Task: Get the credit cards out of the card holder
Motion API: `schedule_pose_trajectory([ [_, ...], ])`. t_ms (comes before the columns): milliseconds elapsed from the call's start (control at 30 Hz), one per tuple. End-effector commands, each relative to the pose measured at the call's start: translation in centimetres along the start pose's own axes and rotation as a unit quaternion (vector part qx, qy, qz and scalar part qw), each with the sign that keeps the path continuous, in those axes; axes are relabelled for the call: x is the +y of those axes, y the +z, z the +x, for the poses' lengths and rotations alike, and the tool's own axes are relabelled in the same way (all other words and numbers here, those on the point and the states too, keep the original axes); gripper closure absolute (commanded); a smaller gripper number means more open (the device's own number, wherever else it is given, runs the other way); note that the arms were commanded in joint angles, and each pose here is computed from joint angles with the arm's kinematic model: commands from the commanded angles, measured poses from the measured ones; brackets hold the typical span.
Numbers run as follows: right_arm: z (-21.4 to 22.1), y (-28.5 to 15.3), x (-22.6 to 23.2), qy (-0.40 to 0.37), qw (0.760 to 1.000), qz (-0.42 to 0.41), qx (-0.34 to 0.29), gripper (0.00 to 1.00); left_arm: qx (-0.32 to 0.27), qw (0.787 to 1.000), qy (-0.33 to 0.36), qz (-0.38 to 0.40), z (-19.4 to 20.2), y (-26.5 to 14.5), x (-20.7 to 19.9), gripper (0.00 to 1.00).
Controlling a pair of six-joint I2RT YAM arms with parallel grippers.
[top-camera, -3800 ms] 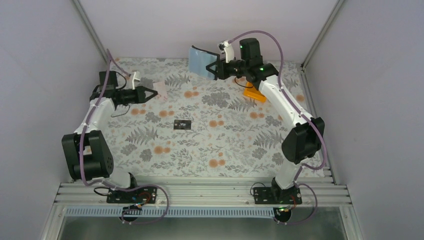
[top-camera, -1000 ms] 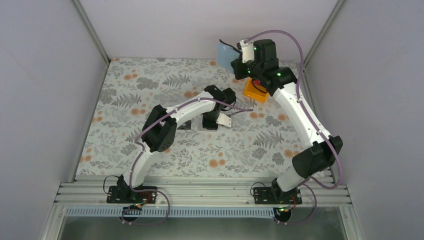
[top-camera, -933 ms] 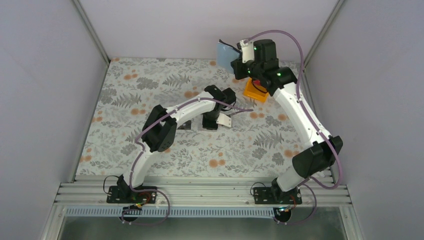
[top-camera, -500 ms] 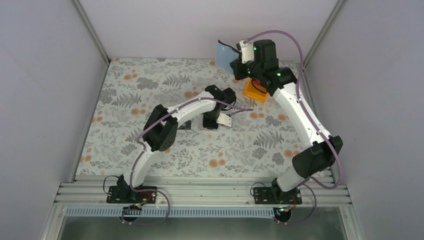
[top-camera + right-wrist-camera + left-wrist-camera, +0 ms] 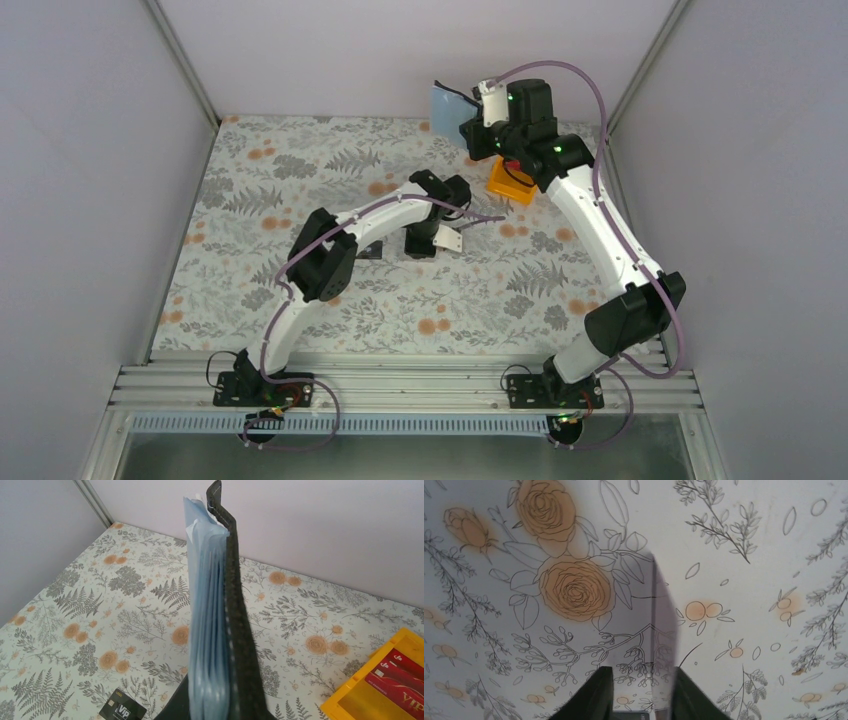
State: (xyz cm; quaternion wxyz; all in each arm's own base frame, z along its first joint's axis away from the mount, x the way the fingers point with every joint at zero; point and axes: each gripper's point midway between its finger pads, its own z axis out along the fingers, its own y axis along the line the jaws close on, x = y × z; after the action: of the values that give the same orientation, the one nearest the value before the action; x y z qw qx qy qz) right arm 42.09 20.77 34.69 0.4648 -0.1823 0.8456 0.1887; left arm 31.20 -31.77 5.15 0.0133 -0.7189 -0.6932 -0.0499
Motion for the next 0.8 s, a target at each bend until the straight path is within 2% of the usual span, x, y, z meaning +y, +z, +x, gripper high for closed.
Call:
schedule_pose_trajectory([
  [0,-1.6,-1.7,0.6,-0.014,0.999,-0.010,-0.033,0.95,0.000,1.000,-0.006,-0.006,0.0,0.4,0.7,0.66],
  [67,-1.6,-1.7,0.6,-0.014,0.999,-0.010,-0.033,0.95,-0.002,1.000,-0.009,-0.013,-0.1,0.3,1.0,0.59],
  [200,-1.6,-1.7,0.8,-0.015,0.999,-0.017,-0.033,0.95,-0.007,0.999,-0.018,-0.027,-0.1,-0.1,2.0,0.52],
  [667,-1.3,-1.6,1.5,-0.016,0.999,-0.038,-0.029,0.94,-0.022,0.998,-0.035,-0.042,0.3,-1.1,3.6,0.50],
  [767,-1.3,-1.6,1.5,-0.014,0.999,-0.038,-0.027,0.94,-0.025,0.997,-0.041,-0.055,0.4,-1.6,4.4,0.46],
])
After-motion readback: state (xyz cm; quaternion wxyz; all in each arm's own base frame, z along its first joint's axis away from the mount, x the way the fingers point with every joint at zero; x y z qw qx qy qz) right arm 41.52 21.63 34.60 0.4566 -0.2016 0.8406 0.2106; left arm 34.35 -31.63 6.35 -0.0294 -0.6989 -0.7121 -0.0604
